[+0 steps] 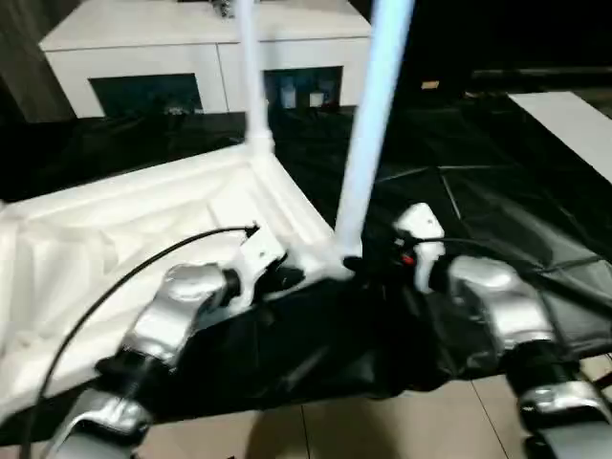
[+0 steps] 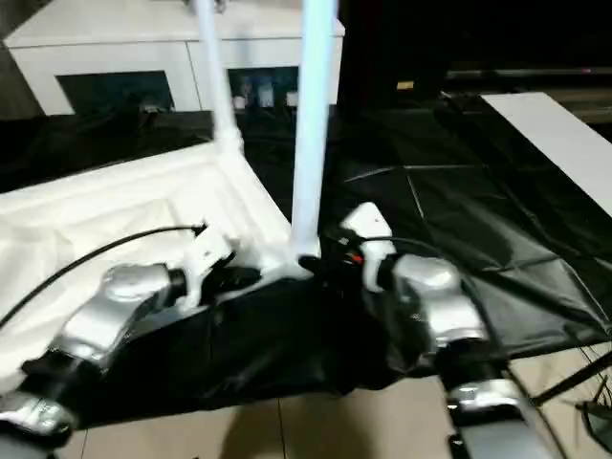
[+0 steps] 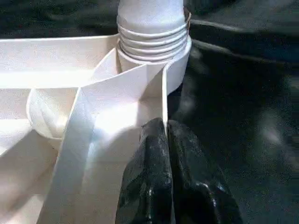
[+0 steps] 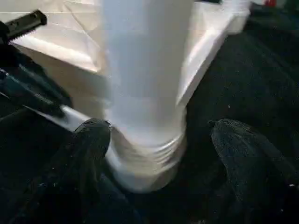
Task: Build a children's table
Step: Rotate leg to tighten
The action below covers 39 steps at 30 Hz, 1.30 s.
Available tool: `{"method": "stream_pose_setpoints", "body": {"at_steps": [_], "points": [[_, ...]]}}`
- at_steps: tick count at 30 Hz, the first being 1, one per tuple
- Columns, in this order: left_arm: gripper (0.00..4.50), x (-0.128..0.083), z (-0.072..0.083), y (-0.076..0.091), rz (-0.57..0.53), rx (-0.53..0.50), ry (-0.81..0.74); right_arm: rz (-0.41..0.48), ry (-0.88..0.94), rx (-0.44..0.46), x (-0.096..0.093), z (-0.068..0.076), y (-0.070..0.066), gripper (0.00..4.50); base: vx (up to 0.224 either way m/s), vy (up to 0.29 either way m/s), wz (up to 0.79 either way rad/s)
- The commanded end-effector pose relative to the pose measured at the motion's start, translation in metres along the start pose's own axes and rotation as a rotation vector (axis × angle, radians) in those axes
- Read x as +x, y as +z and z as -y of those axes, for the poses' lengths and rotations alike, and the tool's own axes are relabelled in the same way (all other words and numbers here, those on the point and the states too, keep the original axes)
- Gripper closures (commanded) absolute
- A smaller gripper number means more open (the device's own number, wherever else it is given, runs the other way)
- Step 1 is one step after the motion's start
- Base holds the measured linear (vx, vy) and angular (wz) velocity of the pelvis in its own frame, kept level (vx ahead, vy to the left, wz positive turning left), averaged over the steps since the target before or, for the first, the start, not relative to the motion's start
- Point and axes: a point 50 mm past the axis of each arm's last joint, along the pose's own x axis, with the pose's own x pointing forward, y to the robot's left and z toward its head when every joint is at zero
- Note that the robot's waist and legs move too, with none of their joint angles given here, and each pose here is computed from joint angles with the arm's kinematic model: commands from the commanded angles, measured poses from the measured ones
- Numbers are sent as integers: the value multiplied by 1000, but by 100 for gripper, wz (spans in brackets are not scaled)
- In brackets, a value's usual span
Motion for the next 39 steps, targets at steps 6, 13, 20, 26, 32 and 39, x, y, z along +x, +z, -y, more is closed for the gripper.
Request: {"method": "stream_pose_setpoints", "body": {"at_steps": [6,13,20,26,32,39], "points": [[450,2,15,5,16,-3,-134,-68,150,-82,4,-16,-5,63,0,0,0],[450,3,15,7,20,-3,-134,-86,131,-111,12,-18,-9,63,0,0,0],[450,3,14,8,18,-5,-129,-54,123,-80,16,-17,-5,106,0,0,0],[450,3,14,6,9,-8,-133,-49,122,-74,17,-19,-10,160,0,0,0],[450,5,14,4,2,-15,-114,-39,50,-22,20,-19,-16,174,0,0,0],[450,23,-2,4,-40,-68,141,-50,-305,141,38,-15,-27,176,0,0,0]]}}
